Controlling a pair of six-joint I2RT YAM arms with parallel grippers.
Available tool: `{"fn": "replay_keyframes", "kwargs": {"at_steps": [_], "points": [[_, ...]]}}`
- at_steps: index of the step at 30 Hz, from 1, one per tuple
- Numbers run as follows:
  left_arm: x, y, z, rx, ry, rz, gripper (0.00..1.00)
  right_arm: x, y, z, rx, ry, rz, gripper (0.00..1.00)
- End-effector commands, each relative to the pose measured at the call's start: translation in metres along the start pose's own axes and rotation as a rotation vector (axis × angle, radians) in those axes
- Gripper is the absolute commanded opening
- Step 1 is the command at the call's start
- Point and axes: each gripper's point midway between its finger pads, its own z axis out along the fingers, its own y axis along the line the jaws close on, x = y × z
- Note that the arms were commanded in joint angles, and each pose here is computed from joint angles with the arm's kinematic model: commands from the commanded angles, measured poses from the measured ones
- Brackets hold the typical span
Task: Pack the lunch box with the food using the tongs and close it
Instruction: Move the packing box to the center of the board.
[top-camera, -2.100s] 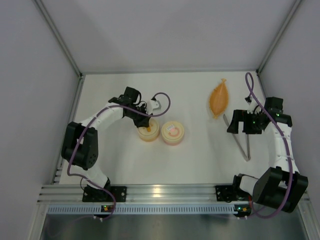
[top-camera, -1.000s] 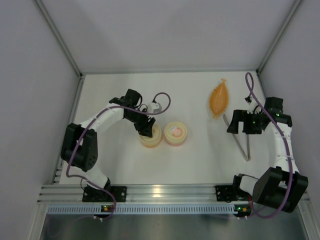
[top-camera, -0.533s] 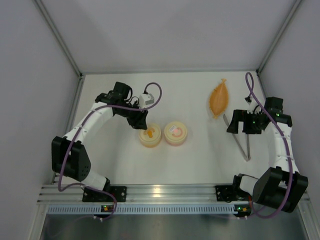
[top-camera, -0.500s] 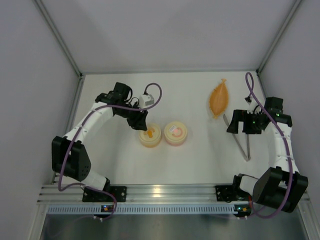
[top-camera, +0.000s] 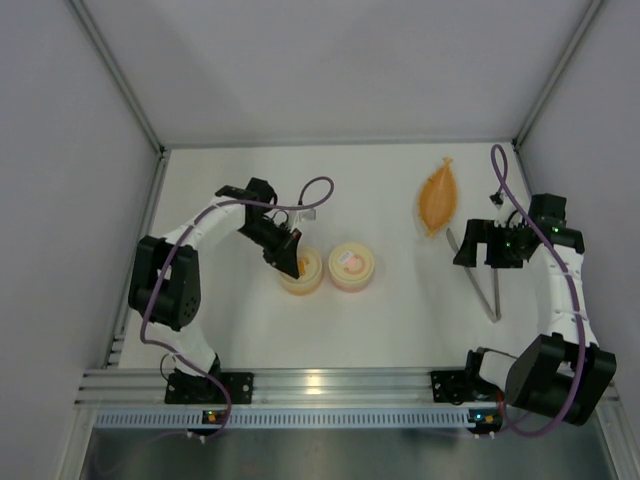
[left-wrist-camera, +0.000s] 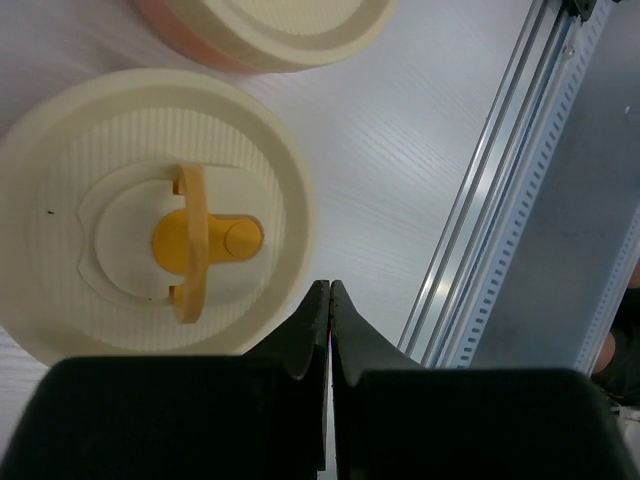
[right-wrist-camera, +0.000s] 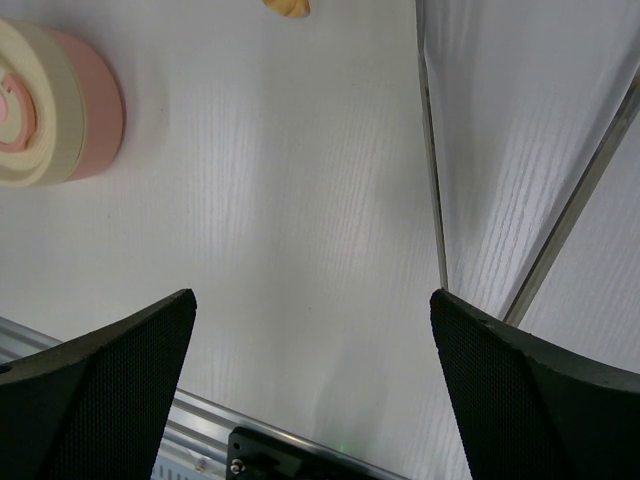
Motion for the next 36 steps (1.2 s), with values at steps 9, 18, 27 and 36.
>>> {"fn": "replay_keyframes", "kwargs": {"at_steps": [9, 18, 27, 36], "points": [[-0.038, 0.035, 0.022, -0.004, -0.1, -0.063, 0.0, -0.009, 0.005, -0.002, -0.012, -0.033, -0.047, 0.99], [-0.039, 0.035, 0.023, 0.153, -0.131, -0.123, 0.0, -0.009, 0.005, -0.003, -0.013, -0.031, -0.055, 0.99], [-0.024, 0.046, 0.028, 0.227, -0.122, -0.214, 0.0, -0.009, 0.007, -0.005, -0.016, -0.029, -0.064, 0.99], [-0.011, 0.05, 0.034, 0.282, -0.101, -0.245, 0.0, -0.01, 0.01, -0.008, -0.026, -0.036, -0.07, 0.99]]}}
